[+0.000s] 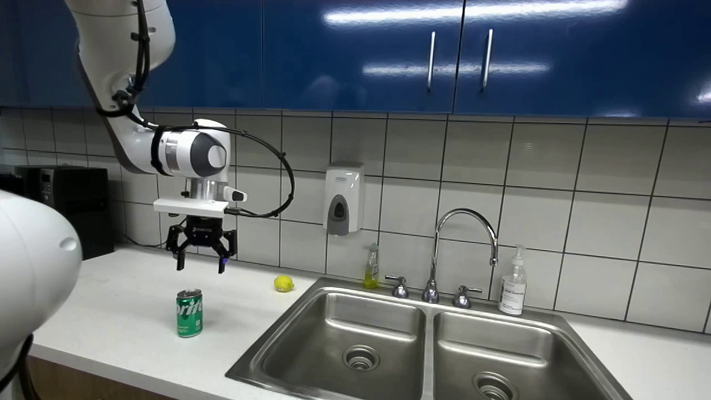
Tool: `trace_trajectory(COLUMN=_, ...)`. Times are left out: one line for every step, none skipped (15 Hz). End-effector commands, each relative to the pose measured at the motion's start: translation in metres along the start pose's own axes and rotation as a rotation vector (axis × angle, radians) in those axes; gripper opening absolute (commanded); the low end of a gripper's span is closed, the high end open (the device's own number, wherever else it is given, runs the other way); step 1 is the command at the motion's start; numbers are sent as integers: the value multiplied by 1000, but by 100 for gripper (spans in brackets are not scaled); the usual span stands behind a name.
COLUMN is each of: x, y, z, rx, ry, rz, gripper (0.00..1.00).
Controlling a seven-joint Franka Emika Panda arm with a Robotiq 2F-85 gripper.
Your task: Remove the can from the sink
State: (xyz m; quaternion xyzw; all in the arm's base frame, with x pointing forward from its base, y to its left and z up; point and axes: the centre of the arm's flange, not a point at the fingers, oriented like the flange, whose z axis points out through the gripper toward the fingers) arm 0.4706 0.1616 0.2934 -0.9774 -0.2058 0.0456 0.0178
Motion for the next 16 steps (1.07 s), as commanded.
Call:
trace_trajectory(x=-46, y=18, z=-22, rx=-25, ry=-14, rz=60, gripper=100)
trace_trajectory(x=-55, y=23, z=-25, rx=-30, ry=-18, rz=73, gripper=100)
trace_trajectory(x=-65, y=27, z=-30, rx=-30, ry=-20, rz=88, gripper=100)
trace_trajectory(x=-75, y=30, z=-33, rx=-32, ry=-23, rz=98, gripper=100)
trace_trajectory(x=-85, y=34, z=-37, rx=-29, ry=-26, rz=112, gripper=100)
trace_trajectory(x=-96, y=37, z=-41, rx=-27, ry=-31, rz=124, gripper=100)
trace_trajectory(x=-107, y=38, z=-44, rx=-22, ry=-40, rz=133, gripper=100)
trace_trajectory(x=-117, y=39, z=-47, rx=-22, ry=-46, rz=144, gripper=100)
trace_trajectory(x=-127, y=40, z=-52, rx=-19, ry=-56, rz=155, gripper=100)
trace_trajectory(x=-136, y=42, z=-56, rx=-10, ry=-67, rz=168, gripper=100)
trace_trajectory(x=-144, y=45, z=-60, rx=-10, ry=-91, rz=204, gripper=100)
trace_trajectory(x=-114, y=43, z=-41, rx=-1, ry=-78, rz=148, gripper=100)
trace_trajectory(x=-122, y=45, z=-45, rx=1, ry=-86, rz=165, gripper=100)
trace_trajectory(x=-127, y=45, z=-49, rx=1, ry=-85, rz=174, gripper=100)
trace_trajectory(x=-130, y=45, z=-51, rx=1, ry=-81, rz=178, gripper=100)
trace_trajectory(x=-132, y=45, z=-51, rx=1, ry=-80, rz=179, gripper=100)
